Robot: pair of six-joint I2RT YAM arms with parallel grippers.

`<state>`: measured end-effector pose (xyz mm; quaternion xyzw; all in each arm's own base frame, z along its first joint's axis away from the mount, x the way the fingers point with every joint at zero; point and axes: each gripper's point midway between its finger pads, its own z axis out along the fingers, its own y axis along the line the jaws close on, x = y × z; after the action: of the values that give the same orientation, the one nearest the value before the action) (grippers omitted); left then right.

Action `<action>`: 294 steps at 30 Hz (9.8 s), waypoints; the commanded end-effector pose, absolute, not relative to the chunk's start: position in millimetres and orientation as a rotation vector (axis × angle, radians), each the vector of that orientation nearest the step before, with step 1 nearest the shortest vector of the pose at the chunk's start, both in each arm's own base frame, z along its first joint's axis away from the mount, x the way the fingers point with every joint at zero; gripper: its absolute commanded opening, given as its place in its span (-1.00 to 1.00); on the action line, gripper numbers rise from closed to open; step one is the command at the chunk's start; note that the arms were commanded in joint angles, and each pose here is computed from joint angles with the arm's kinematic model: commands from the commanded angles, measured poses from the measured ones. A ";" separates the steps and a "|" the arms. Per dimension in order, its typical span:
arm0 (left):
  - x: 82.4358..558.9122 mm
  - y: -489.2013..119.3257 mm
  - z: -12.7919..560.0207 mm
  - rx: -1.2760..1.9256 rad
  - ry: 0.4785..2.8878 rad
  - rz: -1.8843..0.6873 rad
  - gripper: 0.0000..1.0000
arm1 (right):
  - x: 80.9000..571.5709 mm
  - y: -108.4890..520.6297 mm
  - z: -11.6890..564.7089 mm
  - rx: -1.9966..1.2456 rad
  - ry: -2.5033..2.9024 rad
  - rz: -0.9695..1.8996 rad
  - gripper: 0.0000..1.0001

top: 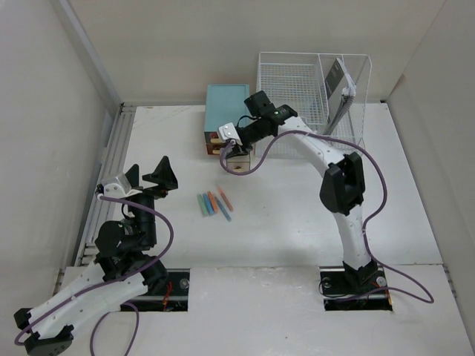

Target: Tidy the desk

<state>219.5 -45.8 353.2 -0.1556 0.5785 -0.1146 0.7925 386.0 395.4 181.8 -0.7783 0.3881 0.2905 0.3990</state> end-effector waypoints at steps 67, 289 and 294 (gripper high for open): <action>218.8 -42.7 357.5 -0.347 1.226 -0.243 0.76 | 362.4 397.2 196.3 -1.866 1.182 0.721 -1.00; 491.7 -183.1 74.0 -0.097 2.071 0.129 -0.23 | 362.8 221.2 404.1 -0.778 1.528 0.565 -0.05; 477.7 -175.7 67.2 -0.109 2.087 0.131 -0.27 | 362.8 221.2 404.1 -0.778 1.528 0.565 -0.05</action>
<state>481.3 -183.4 50.3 -0.0273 0.8712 0.0607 0.4864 367.4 217.6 389.3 -0.3360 0.6844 0.2353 0.6027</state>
